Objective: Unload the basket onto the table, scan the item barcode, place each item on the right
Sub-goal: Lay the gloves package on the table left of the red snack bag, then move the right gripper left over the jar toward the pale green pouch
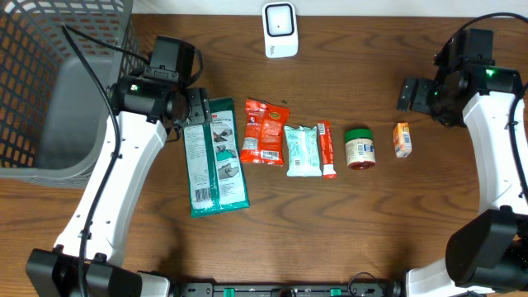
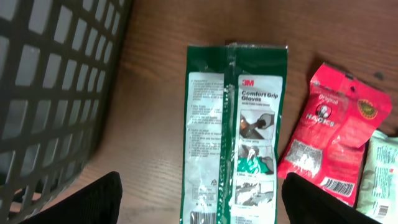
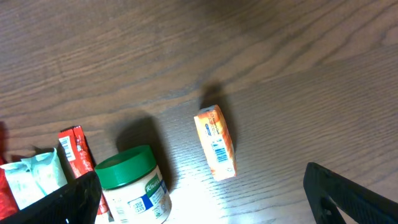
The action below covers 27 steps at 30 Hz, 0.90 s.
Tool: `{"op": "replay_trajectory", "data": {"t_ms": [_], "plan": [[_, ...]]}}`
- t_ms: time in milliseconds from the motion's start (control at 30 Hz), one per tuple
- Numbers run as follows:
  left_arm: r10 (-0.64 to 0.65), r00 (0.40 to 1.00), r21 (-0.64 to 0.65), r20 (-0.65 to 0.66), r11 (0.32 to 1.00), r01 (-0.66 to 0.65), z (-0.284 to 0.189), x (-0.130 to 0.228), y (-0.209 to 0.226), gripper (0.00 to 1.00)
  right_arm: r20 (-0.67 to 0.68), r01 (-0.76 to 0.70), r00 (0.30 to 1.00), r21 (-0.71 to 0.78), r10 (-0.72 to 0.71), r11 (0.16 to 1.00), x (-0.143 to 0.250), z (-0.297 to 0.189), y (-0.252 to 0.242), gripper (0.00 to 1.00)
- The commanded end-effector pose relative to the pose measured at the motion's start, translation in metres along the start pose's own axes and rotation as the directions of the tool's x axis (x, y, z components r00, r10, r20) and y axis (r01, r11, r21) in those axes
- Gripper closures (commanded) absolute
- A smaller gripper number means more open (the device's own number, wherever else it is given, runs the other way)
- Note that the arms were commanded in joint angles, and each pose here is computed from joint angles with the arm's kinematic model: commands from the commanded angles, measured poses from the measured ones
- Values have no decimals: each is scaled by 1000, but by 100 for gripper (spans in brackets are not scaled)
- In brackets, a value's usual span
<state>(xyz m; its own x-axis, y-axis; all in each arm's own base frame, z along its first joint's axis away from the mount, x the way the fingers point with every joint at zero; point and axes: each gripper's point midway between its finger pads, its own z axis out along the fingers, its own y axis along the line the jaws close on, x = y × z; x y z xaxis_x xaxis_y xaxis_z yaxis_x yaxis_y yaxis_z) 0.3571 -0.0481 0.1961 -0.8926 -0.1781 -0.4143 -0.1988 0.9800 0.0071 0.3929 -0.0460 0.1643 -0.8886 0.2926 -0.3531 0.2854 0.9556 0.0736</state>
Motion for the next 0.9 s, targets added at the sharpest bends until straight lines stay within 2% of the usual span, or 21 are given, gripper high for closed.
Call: {"op": "replay_trajectory", "data": {"t_ms": [0, 200, 300, 400, 467, 533, 567, 600, 633, 767, 800, 867], "plan": [[2, 1000, -18, 0, 1000, -2, -9, 0, 6, 17, 46, 4, 999, -8, -3, 1000, -10, -10, 1, 1], [2, 1000, -19, -1, 1000, -2, -8, 1, 6, 17, 80, 6, 997, -31, -4, 999, -19, -11, 5, 1], [2, 1000, -19, -1, 1000, -2, -8, 1, 6, 16, 47, 11, 999, -113, -5, 994, -12, -12, 19, 1], [2, 1000, -19, -1, 1000, -2, -8, 1, 6, 16, -39, 0, 999, -156, -6, 988, 9, -12, 25, 1], [2, 1000, -19, -1, 1000, -2, -8, 1, 6, 16, -59, 21, 998, -160, -31, 987, 15, -14, 25, 26], [2, 1000, -19, -1, 1000, -2, -8, 1, 6, 16, -60, 83, 994, -161, -93, 983, 21, -24, 24, 64], [2, 1000, -19, -1, 1000, -2, -8, 1, 6, 16, -54, 94, 993, -162, -104, 982, 21, -31, 23, 79], [2, 1000, -19, -1, 1000, -2, -8, 1, 6, 16, -43, 100, 993, -162, -108, 982, 21, -39, 23, 90], [2, 1000, -19, -1, 1000, -2, -8, 1, 6, 16, -22, 103, 994, -162, -108, 981, 20, -54, 24, 94], [2, 1000, -19, -1, 1000, -2, -8, 1, 6, 16, 47, 114, 993, -167, -108, 979, 17, -106, 25, 95], [2, 1000, -19, -1, 1000, -2, -8, 1, 6, 16, 60, 117, 992, -168, -108, 979, 15, -117, 25, 93], [2, 1000, -19, -1, 1000, -2, -8, 1, 6, 16, 82, 121, 991, -172, -108, 978, 14, -139, 26, 82]]}}
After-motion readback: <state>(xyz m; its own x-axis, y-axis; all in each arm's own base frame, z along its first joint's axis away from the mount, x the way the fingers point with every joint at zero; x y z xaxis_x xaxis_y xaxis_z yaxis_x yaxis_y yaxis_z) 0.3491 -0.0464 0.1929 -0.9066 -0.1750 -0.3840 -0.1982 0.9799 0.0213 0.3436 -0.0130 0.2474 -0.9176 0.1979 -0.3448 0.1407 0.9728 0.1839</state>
